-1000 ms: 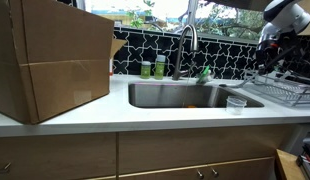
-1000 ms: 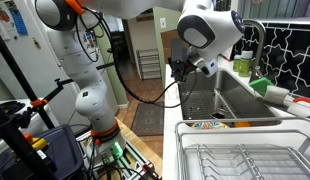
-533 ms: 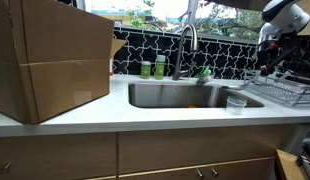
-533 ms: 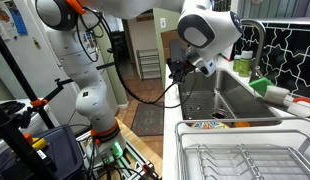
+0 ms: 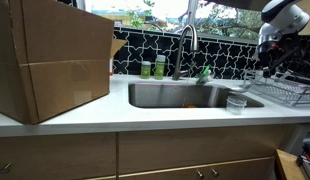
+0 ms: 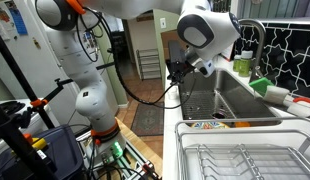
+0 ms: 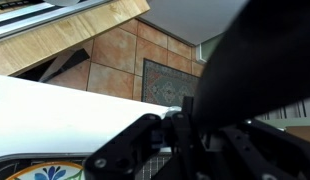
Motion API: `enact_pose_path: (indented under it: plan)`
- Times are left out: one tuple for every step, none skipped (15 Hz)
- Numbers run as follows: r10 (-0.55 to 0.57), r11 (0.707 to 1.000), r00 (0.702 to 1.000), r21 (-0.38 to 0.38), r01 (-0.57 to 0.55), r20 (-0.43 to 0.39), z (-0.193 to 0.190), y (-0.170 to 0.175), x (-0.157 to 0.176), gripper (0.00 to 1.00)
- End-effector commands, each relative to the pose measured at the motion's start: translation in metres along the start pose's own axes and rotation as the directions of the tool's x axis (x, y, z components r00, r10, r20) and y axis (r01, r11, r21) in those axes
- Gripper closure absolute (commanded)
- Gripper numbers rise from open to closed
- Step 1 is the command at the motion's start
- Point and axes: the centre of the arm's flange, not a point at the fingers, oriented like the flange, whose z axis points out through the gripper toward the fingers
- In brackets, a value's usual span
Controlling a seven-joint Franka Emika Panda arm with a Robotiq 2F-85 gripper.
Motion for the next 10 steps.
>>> enact_pose_path:
  plan:
    - [-0.021,1.000,1.000,-0.017,0.021,0.021,0.0060,0.0009,-0.0133,0.98]
    - [-0.023,1.000,0.999,-0.020,0.023,0.023,0.0065,0.0013,-0.0138,0.98]
    - [-0.024,0.999,0.999,-0.021,0.025,0.024,0.0071,0.0017,-0.0140,0.98]
    - [-0.025,0.999,0.999,-0.023,0.025,0.026,0.0077,0.0022,-0.0144,0.98]
    - [-0.026,0.999,0.999,-0.024,0.027,0.029,0.0086,0.0027,-0.0148,0.98]
    - [-0.027,0.999,0.999,-0.027,0.028,0.031,0.0097,0.0034,-0.0149,0.98]
    - [-0.027,0.999,0.999,-0.030,0.028,0.032,0.0105,0.0036,-0.0152,0.98]
    - [-0.028,0.999,0.999,-0.032,0.029,0.034,0.0112,0.0038,-0.0154,0.98]
    - [-0.029,0.999,0.999,-0.033,0.031,0.035,0.0115,0.0040,-0.0154,0.98]
    - [-0.030,0.999,0.999,-0.036,0.032,0.035,0.0115,0.0042,-0.0156,0.98]
